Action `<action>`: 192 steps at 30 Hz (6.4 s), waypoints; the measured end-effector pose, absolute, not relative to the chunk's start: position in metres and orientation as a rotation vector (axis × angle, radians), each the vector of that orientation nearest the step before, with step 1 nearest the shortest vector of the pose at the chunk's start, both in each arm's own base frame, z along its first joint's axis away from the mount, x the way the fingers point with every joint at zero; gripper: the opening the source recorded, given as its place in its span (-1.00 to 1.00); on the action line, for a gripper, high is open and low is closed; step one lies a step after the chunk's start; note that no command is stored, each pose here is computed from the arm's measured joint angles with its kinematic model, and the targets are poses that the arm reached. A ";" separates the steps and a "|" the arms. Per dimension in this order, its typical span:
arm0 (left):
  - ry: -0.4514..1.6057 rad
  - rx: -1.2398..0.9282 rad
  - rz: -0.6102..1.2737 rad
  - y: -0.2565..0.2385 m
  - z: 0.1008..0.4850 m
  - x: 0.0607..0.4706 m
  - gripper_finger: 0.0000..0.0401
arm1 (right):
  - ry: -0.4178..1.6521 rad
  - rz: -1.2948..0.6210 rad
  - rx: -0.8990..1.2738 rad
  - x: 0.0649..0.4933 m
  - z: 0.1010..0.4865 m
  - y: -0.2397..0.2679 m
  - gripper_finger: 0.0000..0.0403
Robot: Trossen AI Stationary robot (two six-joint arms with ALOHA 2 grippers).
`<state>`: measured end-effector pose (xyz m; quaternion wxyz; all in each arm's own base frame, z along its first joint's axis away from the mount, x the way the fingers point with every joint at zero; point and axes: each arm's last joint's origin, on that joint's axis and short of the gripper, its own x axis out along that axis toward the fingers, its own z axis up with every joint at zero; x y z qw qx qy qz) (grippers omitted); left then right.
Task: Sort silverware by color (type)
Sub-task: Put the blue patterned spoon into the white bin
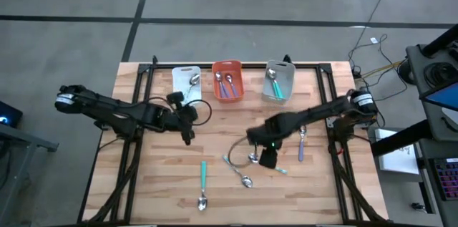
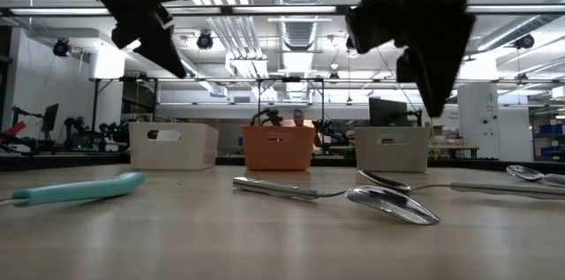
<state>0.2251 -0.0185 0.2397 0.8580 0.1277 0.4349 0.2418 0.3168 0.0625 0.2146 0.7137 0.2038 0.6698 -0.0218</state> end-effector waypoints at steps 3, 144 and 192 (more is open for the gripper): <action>0.893 0.281 0.412 -0.021 0.237 0.229 -1.00 | 1.476 -0.101 0.466 0.313 0.200 0.076 -0.34; 0.104 0.197 0.127 -0.036 0.245 0.306 -0.92 | 0.136 -0.576 0.243 0.354 0.304 0.096 -0.90; 0.220 -0.187 0.039 -0.033 0.241 0.232 -0.95 | -0.173 0.106 -0.126 0.352 0.263 -0.002 -0.20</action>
